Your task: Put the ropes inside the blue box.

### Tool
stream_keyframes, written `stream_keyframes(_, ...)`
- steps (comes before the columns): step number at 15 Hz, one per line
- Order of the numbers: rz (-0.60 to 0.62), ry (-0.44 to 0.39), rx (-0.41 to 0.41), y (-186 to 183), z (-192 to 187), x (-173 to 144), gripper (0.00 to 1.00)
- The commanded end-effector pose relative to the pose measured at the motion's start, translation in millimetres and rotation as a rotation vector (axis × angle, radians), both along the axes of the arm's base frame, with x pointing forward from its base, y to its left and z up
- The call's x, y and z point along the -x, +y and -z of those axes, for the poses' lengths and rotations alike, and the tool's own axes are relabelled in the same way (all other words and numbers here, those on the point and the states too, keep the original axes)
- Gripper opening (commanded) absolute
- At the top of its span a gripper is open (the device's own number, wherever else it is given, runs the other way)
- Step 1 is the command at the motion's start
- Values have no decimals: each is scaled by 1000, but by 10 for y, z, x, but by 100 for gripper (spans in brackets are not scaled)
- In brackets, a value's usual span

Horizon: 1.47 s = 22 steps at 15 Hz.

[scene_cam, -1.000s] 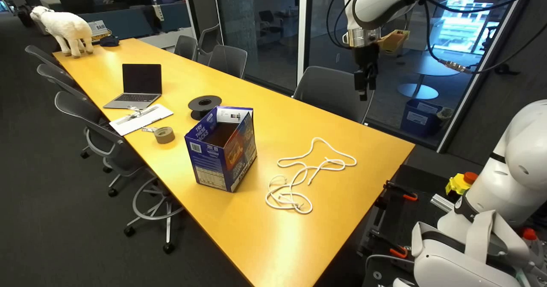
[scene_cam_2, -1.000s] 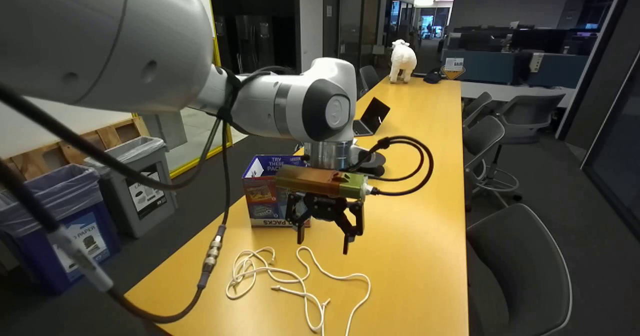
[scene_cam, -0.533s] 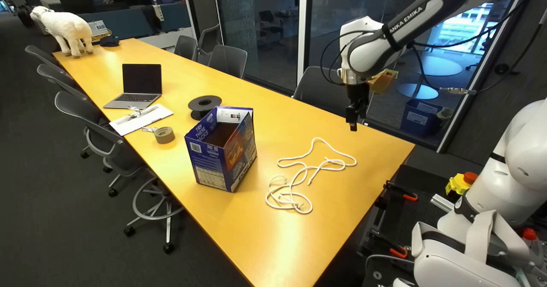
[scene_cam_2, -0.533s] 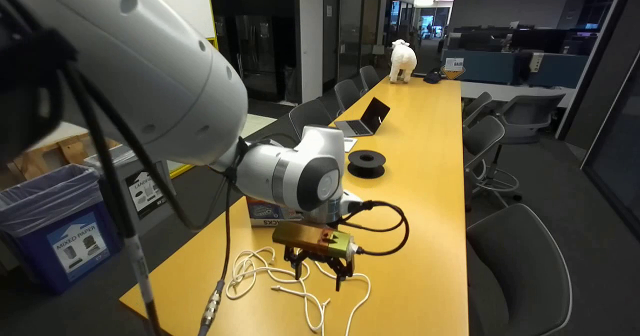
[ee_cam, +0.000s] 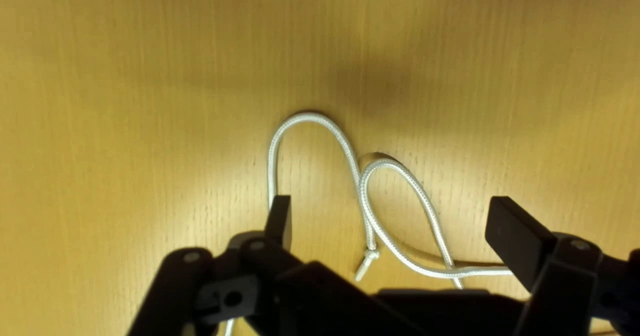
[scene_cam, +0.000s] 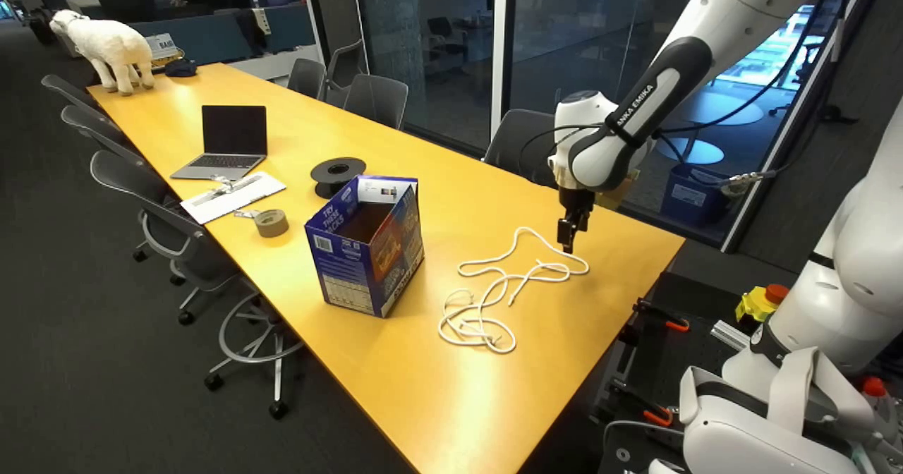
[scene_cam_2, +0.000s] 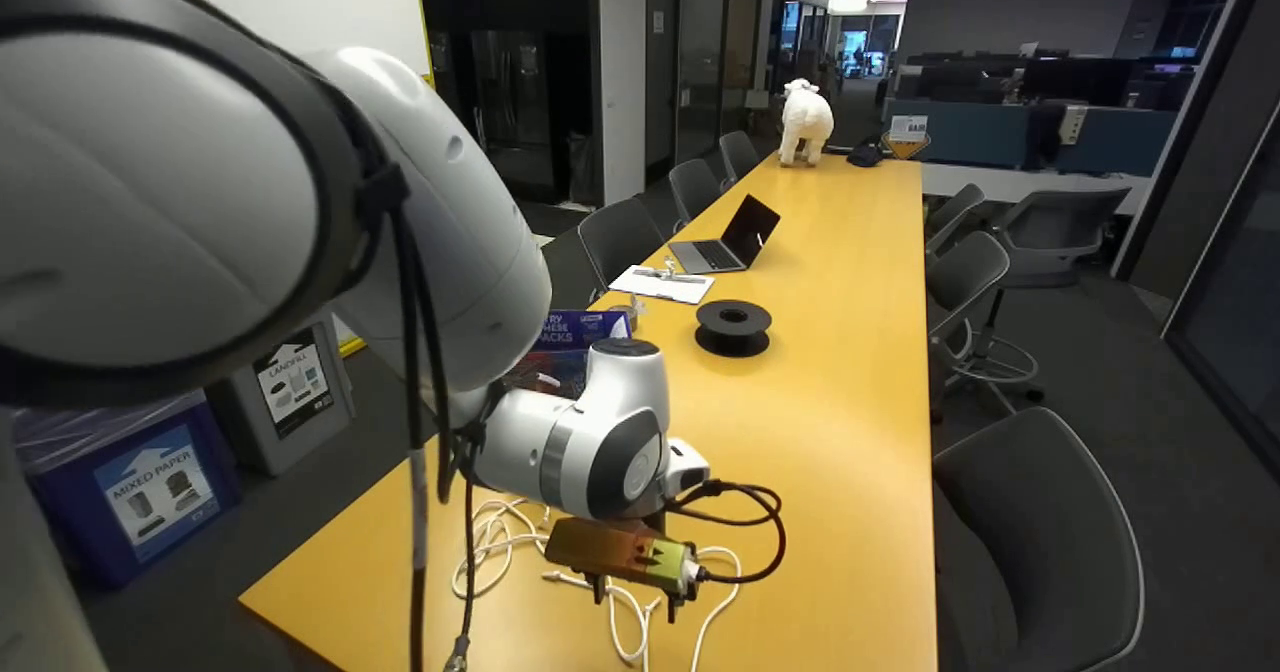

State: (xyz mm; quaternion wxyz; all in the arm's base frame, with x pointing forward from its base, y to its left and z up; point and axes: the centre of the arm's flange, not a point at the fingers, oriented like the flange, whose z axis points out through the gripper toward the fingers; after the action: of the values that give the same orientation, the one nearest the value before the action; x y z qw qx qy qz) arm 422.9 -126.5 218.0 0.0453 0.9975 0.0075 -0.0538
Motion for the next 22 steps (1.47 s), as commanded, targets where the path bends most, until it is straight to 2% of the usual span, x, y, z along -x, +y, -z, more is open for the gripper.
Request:
stream_keyframes(1, 7, -41, 19, -5, 330, -110, 100)
stream_keyframes(6, 11, -49, -16, -62, 668, -106, 100)
stream_keyframes(11, 20, -79, 1, -180, 863, -199, 100)
stream_keyframes(22, 16, -72, 45, -393, 1080, -369, 100)
